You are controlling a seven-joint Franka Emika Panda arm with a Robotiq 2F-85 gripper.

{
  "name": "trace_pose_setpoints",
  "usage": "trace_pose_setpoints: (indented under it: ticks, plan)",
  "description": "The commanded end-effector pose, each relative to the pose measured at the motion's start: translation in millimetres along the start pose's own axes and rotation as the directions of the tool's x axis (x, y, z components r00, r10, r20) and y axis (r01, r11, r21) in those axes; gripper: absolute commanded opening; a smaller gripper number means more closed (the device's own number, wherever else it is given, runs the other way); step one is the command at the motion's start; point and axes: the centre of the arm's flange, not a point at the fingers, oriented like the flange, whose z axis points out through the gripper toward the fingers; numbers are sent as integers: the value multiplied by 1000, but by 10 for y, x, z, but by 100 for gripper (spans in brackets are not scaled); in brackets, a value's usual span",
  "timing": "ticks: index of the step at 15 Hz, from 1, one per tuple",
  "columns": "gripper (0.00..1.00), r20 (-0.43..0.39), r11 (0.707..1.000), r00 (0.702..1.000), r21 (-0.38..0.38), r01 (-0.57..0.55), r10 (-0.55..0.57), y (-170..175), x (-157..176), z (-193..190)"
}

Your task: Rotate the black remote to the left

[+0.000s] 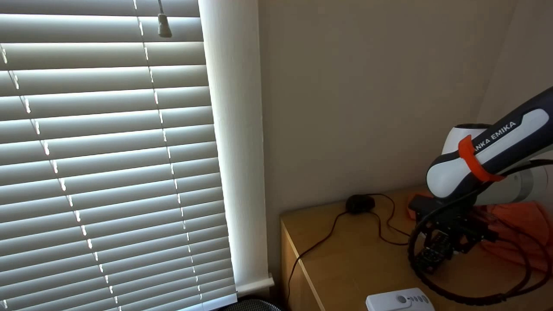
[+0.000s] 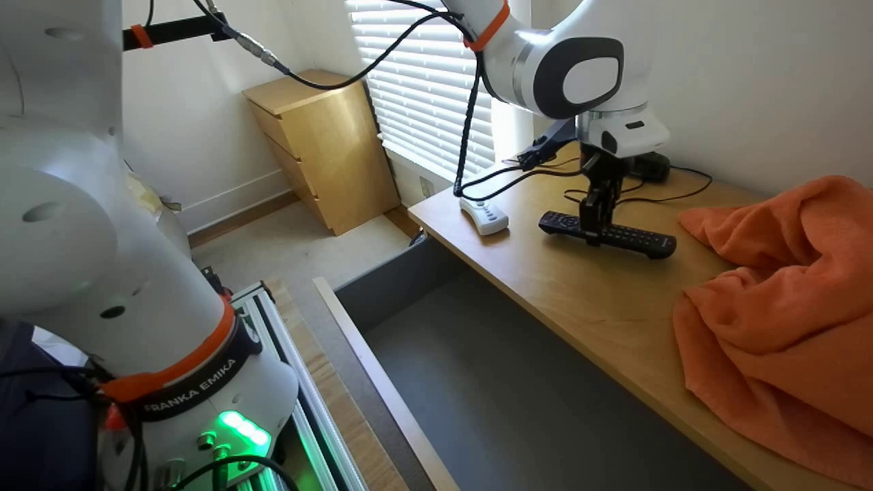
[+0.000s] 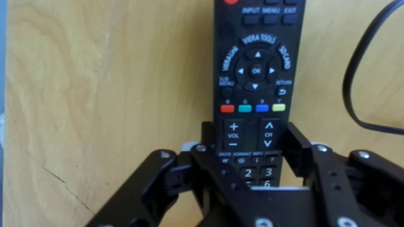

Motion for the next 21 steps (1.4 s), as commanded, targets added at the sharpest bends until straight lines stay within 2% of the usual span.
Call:
trace_pose_setpoints:
  ticks: [1, 7, 10, 11, 12, 13, 15, 18, 21]
  plan:
    - [30, 1, 992, 992, -13, -127, 127, -87, -45, 76]
    - [30, -5, 968, 968, -7, -252, 252, -133, -24, 70]
    - [30, 2, 963, 963, -3, -269, 269, -134, -22, 73]
    - [80, 26, 969, 968, -6, -248, 248, -129, -7, 58]
    - [81, 35, 976, 975, -12, -219, 220, -127, 10, 28]
    - [87, 50, 980, 978, 5, -201, 201, -123, 20, -5]
    - [100, 96, 990, 989, 72, -118, 111, -113, 72, -131]
    - [100, 106, 992, 993, 115, 45, -57, -101, 152, -316]
    - [100, 100, 968, 969, 140, 209, -224, -54, 240, -503]
